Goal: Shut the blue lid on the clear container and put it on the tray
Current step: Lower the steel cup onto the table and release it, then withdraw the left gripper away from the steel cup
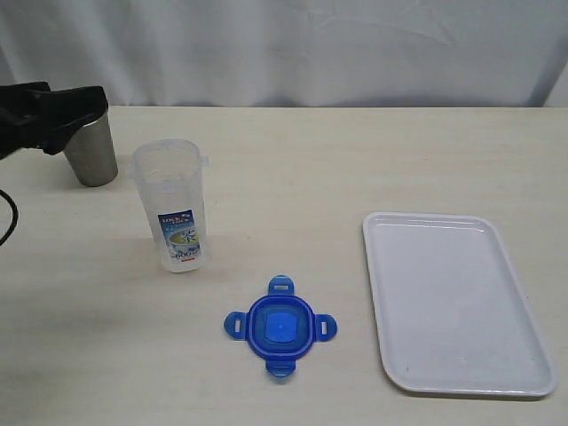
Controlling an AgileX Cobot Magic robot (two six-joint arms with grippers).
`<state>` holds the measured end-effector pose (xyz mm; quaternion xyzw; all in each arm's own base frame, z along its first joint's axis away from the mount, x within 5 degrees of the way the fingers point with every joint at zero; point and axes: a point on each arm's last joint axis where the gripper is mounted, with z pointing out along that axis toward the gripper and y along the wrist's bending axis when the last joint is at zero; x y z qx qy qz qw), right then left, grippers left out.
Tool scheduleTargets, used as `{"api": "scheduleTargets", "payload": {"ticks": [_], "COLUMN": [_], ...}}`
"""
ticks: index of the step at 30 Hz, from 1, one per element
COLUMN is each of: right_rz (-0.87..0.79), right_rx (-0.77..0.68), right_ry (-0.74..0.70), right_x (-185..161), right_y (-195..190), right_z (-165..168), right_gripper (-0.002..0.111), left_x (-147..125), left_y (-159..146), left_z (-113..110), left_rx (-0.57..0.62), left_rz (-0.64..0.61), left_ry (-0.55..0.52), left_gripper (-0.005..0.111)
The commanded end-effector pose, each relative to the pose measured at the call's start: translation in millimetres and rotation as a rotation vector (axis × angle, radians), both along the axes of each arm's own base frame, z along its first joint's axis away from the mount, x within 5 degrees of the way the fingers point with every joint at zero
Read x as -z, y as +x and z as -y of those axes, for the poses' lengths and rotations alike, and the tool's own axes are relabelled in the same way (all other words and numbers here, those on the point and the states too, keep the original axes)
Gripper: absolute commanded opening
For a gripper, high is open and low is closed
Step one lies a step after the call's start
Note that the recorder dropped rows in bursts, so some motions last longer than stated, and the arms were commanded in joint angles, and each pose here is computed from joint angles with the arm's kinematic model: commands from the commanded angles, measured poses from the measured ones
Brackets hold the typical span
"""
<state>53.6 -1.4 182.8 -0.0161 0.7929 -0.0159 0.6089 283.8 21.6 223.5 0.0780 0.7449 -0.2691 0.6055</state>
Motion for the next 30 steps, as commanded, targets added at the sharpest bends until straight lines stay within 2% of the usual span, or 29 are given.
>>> {"api": "scheduleTargets", "payload": {"ticks": [1,5,10,15,18,20,21,26,28,30], "right_rz": [0.004,0.004,0.004,0.004,0.004,0.004,0.004,0.004,0.004,0.004], "right_rx": [-0.001,-0.001,-0.001,-0.001,-0.001,-0.001,-0.001,-0.001,-0.001,-0.001], "right_ry": [-0.005,-0.005,-0.005,-0.005,-0.005,-0.005,-0.005,-0.005,-0.005,-0.005], "right_x": [1,1,1,1,1,1,1,1,1,1], "right_y": [0,0,0,0,0,0,0,0,0,0], "right_z": [0,0,0,0,0,0,0,0,0,0], "right_gripper": [0.004,0.004,0.004,0.004,0.004,0.004,0.004,0.004,0.004,0.004], "left_x": [-13,-13,-22,-22,-25,-29,-32,-49,-52,-52], "left_y": [-9,-9,-13,-13,-13,-14,-15,-19,-19,-20], "left_z": [9,9,15,15,14,14,14,14,13,14], "left_rx": [0.095,0.099,0.176,0.177,0.153,0.146,0.146,0.126,0.115,0.122], "left_rz": [0.059,0.063,0.142,0.14,0.118,0.085,0.079,0.131,0.145,0.141], "left_ry": [-0.014,-0.012,-0.073,-0.076,-0.143,-0.212,-0.233,-0.262,-0.271,-0.267], "left_gripper": [0.105,0.105,0.105,0.105,0.104,0.095,0.085,0.023,0.008,0.0]}}
